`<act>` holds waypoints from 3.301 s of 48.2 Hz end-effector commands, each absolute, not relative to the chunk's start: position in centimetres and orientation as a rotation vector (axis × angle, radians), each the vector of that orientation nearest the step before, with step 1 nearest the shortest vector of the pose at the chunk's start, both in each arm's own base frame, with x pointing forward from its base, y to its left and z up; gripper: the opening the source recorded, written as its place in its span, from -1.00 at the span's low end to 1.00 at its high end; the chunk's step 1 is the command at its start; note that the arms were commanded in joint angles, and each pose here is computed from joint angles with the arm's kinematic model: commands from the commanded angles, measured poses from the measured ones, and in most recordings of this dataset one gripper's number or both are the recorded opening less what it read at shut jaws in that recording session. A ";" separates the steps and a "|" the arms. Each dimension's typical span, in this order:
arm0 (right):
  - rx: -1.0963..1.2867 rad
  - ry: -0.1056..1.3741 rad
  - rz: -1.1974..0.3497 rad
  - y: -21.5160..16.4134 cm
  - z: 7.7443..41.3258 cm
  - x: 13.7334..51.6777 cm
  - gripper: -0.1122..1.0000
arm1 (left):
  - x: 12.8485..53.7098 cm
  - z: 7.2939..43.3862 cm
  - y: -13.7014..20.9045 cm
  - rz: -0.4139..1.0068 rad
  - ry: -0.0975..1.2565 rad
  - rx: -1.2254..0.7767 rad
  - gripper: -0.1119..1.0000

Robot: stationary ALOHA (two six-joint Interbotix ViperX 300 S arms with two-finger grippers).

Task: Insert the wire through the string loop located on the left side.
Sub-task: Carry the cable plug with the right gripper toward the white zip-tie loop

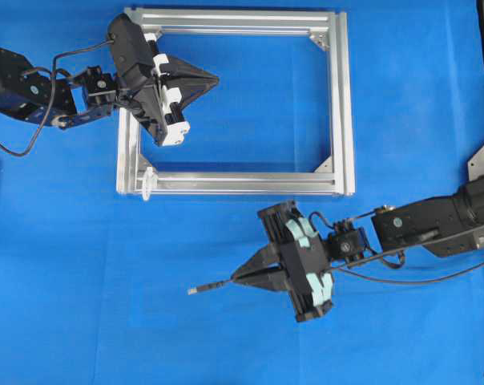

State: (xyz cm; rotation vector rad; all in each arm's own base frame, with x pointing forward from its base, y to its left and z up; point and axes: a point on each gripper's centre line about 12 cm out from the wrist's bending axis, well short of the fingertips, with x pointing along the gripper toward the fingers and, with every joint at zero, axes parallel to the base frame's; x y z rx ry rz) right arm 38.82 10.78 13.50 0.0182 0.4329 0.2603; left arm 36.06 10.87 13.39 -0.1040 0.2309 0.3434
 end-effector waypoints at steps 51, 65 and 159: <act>0.078 0.387 -0.011 -0.2 14.9 39.7 -0.80 | 36.5 14.9 10.3 0.324 0.187 -0.099 -0.76; 0.077 0.377 -0.011 -0.2 14.2 42.6 -0.80 | 36.5 14.9 10.3 0.324 0.187 -0.099 -0.76; 0.071 0.370 -0.004 -0.1 13.9 44.1 -0.80 | 36.4 14.8 10.3 0.324 0.190 -0.099 -0.76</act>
